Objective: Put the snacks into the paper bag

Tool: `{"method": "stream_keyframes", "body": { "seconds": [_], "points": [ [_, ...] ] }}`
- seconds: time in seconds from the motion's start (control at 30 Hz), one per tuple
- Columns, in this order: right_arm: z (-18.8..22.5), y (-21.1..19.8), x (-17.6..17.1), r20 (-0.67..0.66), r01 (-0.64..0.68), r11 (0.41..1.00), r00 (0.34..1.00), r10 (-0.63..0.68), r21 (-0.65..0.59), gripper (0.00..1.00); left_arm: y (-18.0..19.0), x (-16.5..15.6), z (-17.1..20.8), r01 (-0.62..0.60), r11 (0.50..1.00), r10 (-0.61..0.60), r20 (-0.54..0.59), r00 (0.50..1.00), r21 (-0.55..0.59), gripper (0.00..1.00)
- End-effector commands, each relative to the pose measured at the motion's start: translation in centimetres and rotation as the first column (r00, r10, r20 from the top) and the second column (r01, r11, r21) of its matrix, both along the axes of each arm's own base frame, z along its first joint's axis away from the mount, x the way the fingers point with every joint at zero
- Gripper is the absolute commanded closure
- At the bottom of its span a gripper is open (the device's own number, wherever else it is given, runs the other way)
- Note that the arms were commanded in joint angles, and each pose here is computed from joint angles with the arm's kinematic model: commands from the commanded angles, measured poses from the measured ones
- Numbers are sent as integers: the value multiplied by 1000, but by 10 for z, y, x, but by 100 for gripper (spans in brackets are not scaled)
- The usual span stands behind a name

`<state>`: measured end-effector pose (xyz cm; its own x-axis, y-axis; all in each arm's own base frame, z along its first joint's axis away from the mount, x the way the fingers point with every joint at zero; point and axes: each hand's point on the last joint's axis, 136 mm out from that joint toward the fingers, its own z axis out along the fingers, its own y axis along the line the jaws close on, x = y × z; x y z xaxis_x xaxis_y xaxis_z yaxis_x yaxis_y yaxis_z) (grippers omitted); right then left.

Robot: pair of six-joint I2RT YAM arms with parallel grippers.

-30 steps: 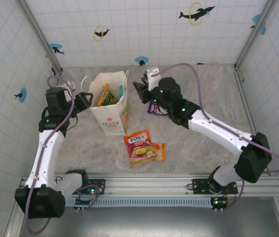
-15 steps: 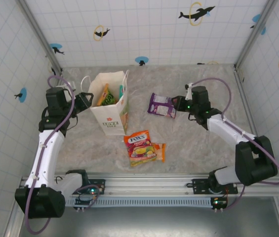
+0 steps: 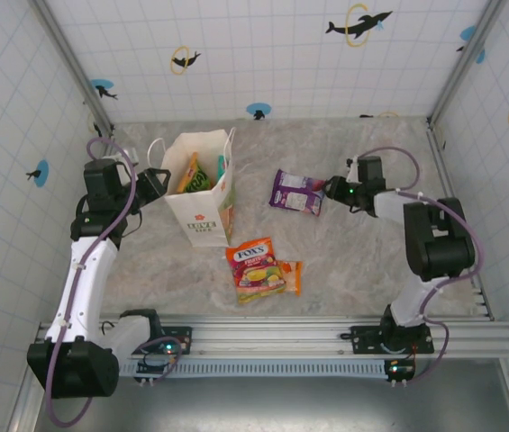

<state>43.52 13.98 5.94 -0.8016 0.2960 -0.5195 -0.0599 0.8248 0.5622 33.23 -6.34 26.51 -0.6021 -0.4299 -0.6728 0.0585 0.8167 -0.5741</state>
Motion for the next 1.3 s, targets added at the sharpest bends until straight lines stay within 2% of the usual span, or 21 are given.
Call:
{"method": "stream_keyframes", "body": {
  "seconds": [0.0,0.5,0.8,1.13,1.27],
  "points": [
    [12,-3,31,76,9,1000,997,-10,25,50,3,4,0,-14,1000,14,10,1000,-3,54],
    [-15,18,61,46,-87,990,996,82,111,50,8,8,-10,-41,999,41,-8,999,16,55],
    [-20,28,31,24,-160,974,987,159,161,54,8,15,-11,-33,999,33,0,999,28,55],
    [-18,38,0,9,-184,965,983,185,188,56,7,14,-13,-25,999,25,-5,1000,23,56],
    [-15,47,-3,19,-191,959,981,192,208,64,7,13,-11,-24,999,24,1,1000,25,56]
  ]
}}
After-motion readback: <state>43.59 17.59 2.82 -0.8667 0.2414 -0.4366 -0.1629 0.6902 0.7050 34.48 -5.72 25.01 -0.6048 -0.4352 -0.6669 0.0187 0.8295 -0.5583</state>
